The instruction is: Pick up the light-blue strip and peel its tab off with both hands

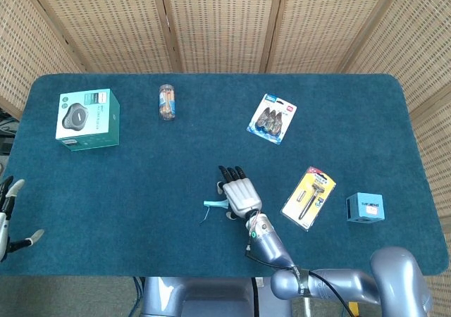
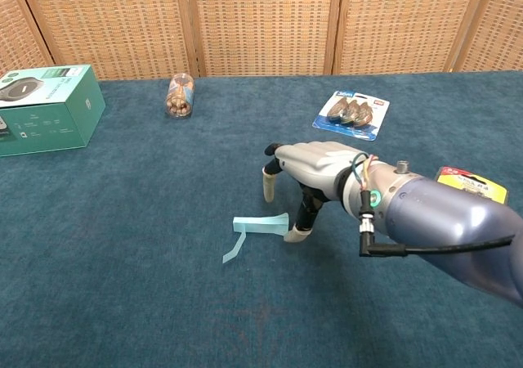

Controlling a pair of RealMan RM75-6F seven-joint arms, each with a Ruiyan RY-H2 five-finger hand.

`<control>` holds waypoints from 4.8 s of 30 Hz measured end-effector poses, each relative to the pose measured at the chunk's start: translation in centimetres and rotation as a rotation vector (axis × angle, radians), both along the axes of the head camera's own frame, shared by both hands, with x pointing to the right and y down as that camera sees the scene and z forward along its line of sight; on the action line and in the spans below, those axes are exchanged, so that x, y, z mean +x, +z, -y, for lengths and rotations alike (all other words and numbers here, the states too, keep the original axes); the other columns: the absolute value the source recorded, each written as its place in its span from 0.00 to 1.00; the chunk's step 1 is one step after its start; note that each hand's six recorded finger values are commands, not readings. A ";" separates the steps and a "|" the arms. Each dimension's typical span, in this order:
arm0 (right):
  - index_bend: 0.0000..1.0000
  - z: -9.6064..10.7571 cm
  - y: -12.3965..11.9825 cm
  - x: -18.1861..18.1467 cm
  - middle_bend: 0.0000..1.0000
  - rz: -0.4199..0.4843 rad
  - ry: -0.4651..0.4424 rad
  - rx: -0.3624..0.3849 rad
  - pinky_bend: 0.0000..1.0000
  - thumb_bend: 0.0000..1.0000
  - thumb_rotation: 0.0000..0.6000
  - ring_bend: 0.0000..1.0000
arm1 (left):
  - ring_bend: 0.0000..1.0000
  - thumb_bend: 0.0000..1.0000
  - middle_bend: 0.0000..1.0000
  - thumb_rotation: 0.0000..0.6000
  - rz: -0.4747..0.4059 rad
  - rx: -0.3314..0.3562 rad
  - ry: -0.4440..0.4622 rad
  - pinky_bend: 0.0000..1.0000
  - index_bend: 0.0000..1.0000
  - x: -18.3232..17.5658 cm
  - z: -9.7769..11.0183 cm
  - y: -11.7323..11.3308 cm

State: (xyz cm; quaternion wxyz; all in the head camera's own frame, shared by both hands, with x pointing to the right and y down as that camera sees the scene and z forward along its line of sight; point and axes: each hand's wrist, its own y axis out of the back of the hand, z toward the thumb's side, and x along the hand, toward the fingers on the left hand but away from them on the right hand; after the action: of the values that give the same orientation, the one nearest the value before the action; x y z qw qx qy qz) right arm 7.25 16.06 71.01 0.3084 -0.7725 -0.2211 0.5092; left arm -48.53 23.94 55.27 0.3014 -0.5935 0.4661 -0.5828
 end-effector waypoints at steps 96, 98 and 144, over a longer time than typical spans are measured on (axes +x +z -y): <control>0.66 5.4 -4.8 -3.8 0.11 -0.093 0.182 -0.387 0.00 0.67 1.00 0.00 | 0.00 0.14 0.00 1.00 0.165 0.535 1.373 0.00 0.21 10.9 8.1 -0.3; 0.66 5.7 -4.9 -3.8 0.11 -0.096 0.184 -0.388 0.00 0.67 1.00 0.00 | 0.00 0.15 0.00 1.00 0.186 0.545 1.408 0.00 0.21 11.4 8.2 0.0; 0.67 7.7 -6.4 -3.2 0.11 -0.089 0.215 -0.364 0.00 0.71 1.00 0.00 | 0.00 0.20 0.00 1.00 0.392 0.702 1.882 0.00 0.38 29.6 6.1 7.4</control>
State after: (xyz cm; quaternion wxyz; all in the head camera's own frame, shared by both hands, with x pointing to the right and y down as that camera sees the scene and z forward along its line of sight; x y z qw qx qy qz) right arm 4.05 8.41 64.62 0.1172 -0.7642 -0.1927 0.6042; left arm -18.88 17.82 62.71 0.8645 -0.4913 -0.1023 -0.0274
